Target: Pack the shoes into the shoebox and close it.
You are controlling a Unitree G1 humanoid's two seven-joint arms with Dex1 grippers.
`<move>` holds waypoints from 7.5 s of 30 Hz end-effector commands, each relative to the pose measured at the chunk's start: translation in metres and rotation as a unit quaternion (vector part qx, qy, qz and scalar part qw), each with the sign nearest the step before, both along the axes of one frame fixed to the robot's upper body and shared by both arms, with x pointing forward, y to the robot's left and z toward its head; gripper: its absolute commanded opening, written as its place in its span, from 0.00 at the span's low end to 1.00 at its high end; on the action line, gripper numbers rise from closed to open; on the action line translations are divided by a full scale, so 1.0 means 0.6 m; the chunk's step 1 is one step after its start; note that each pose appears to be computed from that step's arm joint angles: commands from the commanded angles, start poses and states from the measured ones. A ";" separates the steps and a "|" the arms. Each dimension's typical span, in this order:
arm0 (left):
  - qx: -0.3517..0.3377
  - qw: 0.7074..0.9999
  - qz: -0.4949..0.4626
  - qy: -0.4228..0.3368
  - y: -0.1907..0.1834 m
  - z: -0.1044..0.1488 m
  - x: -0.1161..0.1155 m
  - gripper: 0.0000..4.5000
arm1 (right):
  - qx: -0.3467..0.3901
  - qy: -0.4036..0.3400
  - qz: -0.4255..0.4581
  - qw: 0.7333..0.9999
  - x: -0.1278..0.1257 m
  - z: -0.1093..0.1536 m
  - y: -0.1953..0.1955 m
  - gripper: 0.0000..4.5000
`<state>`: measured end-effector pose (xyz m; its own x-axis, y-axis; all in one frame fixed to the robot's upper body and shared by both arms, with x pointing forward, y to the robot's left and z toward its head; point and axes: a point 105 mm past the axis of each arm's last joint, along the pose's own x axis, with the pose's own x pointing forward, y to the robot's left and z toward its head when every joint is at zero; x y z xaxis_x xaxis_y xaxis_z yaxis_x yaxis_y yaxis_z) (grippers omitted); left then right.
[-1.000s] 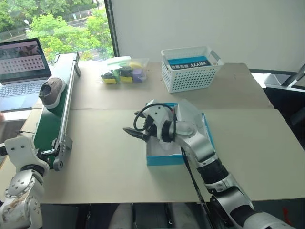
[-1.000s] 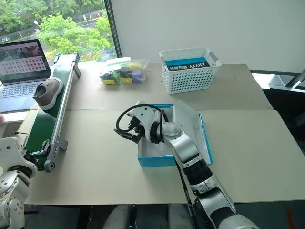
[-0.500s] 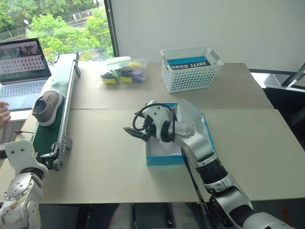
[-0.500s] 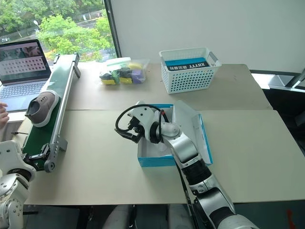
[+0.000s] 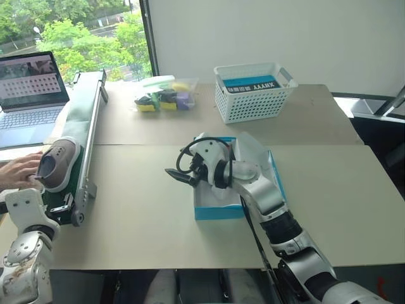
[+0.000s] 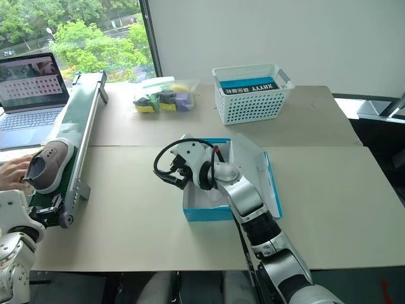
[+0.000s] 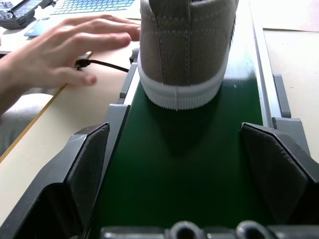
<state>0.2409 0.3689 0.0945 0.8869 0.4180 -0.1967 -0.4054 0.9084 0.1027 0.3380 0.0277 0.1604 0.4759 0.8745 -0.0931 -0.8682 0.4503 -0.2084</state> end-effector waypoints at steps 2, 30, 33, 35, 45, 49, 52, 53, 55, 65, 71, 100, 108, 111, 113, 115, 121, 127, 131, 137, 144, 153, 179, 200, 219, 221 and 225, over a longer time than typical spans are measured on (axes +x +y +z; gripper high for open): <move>0.014 1.000 -0.004 -0.009 0.001 0.011 0.008 1.00 | 0.022 -0.025 -0.008 0.999 0.000 0.031 -0.006 0.97; -0.073 0.943 -0.239 -0.220 -0.272 0.143 0.085 0.59 | 0.213 0.302 -0.021 0.929 0.028 0.051 -0.010 1.00; -0.115 0.915 -0.329 -0.204 -0.358 0.137 0.080 0.59 | 0.253 0.372 0.031 0.893 0.010 0.074 -0.005 1.00; -0.126 0.905 -0.361 -0.188 -0.388 0.130 0.074 0.59 | 0.263 0.392 0.045 0.881 0.005 0.082 -0.005 1.00; -0.133 0.895 -0.391 -0.172 -0.410 0.123 0.074 0.59 | 0.276 0.403 0.027 0.872 0.005 0.084 -0.008 1.00; -0.132 0.897 -0.388 -0.167 -0.408 0.119 0.076 0.59 | 0.284 0.396 0.018 0.873 0.008 0.087 -0.011 0.88; -0.129 0.898 -0.388 -0.163 -0.407 0.117 0.077 0.59 | 0.285 0.392 0.016 0.875 0.009 0.088 -0.012 0.69; -0.127 0.899 -0.387 -0.162 -0.407 0.117 0.078 0.59 | 0.286 0.391 0.017 0.875 0.008 0.090 -0.012 0.62; -0.124 0.901 -0.385 -0.159 -0.405 0.115 0.079 0.59 | 0.287 0.389 0.018 0.875 0.007 0.091 -0.012 0.45; -0.113 0.903 -0.387 -0.149 -0.405 0.111 0.080 0.59 | 0.285 0.390 0.029 0.875 0.001 0.094 -0.004 0.07; -0.109 0.906 -0.377 -0.160 -0.401 0.115 0.081 0.68 | 0.293 0.386 0.023 0.874 0.003 0.097 -0.004 0.07; -0.100 0.903 -0.401 -0.120 -0.384 0.083 0.061 0.98 | -0.031 0.391 -0.188 0.901 0.035 -0.001 -0.183 0.06; -0.098 0.904 -0.399 -0.115 -0.381 0.082 0.059 0.98 | -0.024 0.396 -0.204 0.895 0.054 0.011 -0.189 0.06; -0.096 0.906 -0.396 -0.115 -0.378 0.081 0.058 0.98 | -0.026 0.377 -0.215 0.900 0.066 0.026 -0.203 0.06; -0.096 0.906 -0.396 -0.115 -0.378 0.080 0.059 0.98 | -0.031 0.354 -0.233 0.905 0.081 0.034 -0.219 0.06; -0.096 0.906 -0.396 -0.116 -0.381 0.080 0.061 0.98 | -0.048 0.334 -0.249 0.908 0.090 0.032 -0.233 0.06; -0.094 0.904 -0.400 -0.117 -0.382 0.083 0.066 0.98 | -0.098 0.329 -0.253 0.904 0.092 0.016 -0.246 0.06; -0.094 0.904 -0.400 -0.117 -0.382 0.082 0.067 0.98 | -0.140 0.379 -0.260 0.877 0.076 -0.021 -0.240 0.06; -0.094 0.904 -0.400 -0.117 -0.382 0.082 0.066 0.98 | -0.172 0.390 -0.241 0.872 0.055 -0.023 -0.228 0.06; -0.095 0.906 -0.397 -0.115 -0.380 0.079 0.065 0.98 | -0.215 0.389 -0.188 0.876 0.022 0.008 -0.219 0.06; -0.102 0.904 -0.398 -0.115 -0.385 0.073 0.066 0.98 | -0.276 0.410 -0.152 0.856 0.003 -0.018 -0.201 0.06; -0.101 0.905 -0.397 -0.119 -0.385 0.078 0.068 0.98 | -0.308 0.422 -0.202 0.828 0.031 -0.110 -0.206 0.06; -0.099 0.901 -0.406 -0.116 -0.388 0.081 0.075 1.00 | -0.204 0.284 -0.203 0.914 0.082 0.037 -0.162 0.86; -0.099 0.896 -0.418 -0.114 -0.392 0.084 0.081 1.00 | -0.189 0.103 -0.262 0.941 0.141 0.124 -0.203 0.86; -0.100 0.897 -0.416 -0.108 -0.389 0.080 0.081 1.00 | -0.219 0.196 -0.041 0.955 0.004 0.064 -0.164 0.86; -0.101 0.898 -0.414 -0.106 -0.387 0.077 0.080 1.00 | -0.197 0.248 -0.009 0.948 -0.026 0.057 -0.185 0.86; -0.104 0.900 -0.411 -0.102 -0.381 0.070 0.080 1.00 | -0.157 0.296 0.084 0.939 -0.097 0.085 -0.222 0.62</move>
